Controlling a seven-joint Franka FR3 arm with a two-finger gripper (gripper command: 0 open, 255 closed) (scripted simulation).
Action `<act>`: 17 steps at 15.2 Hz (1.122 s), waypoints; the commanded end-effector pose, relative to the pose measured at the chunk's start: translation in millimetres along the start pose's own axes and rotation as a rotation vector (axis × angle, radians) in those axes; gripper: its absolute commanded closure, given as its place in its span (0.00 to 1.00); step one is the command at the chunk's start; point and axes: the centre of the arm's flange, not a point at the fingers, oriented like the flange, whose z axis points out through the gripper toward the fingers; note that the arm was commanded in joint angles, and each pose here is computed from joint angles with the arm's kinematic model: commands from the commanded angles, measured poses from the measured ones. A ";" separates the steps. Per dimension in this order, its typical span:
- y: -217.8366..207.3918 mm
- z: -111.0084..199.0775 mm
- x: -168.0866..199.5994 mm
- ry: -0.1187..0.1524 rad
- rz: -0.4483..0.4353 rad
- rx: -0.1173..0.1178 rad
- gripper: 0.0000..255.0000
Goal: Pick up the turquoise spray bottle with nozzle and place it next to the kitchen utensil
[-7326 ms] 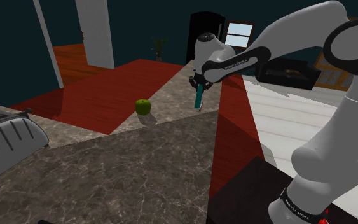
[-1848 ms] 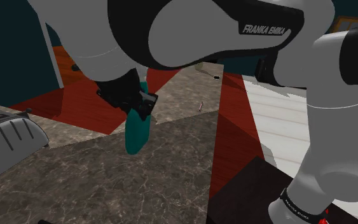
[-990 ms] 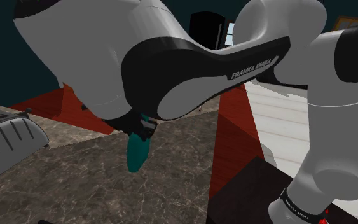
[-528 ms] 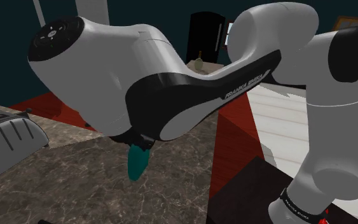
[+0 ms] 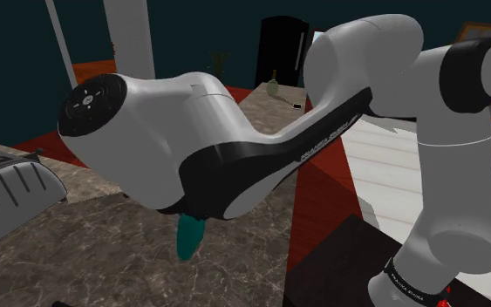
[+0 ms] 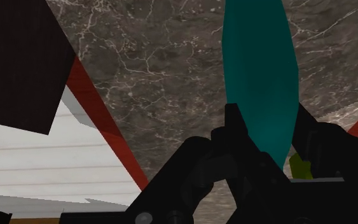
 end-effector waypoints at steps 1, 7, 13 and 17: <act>-0.1 8.9 -5.4 0.000 0.000 0.000 1.00; 0.1 36.4 -21.0 0.000 0.000 0.000 1.00; 0.4 64.0 -36.7 0.000 0.000 0.000 1.00; 0.5 82.4 -47.1 0.000 0.000 0.000 1.00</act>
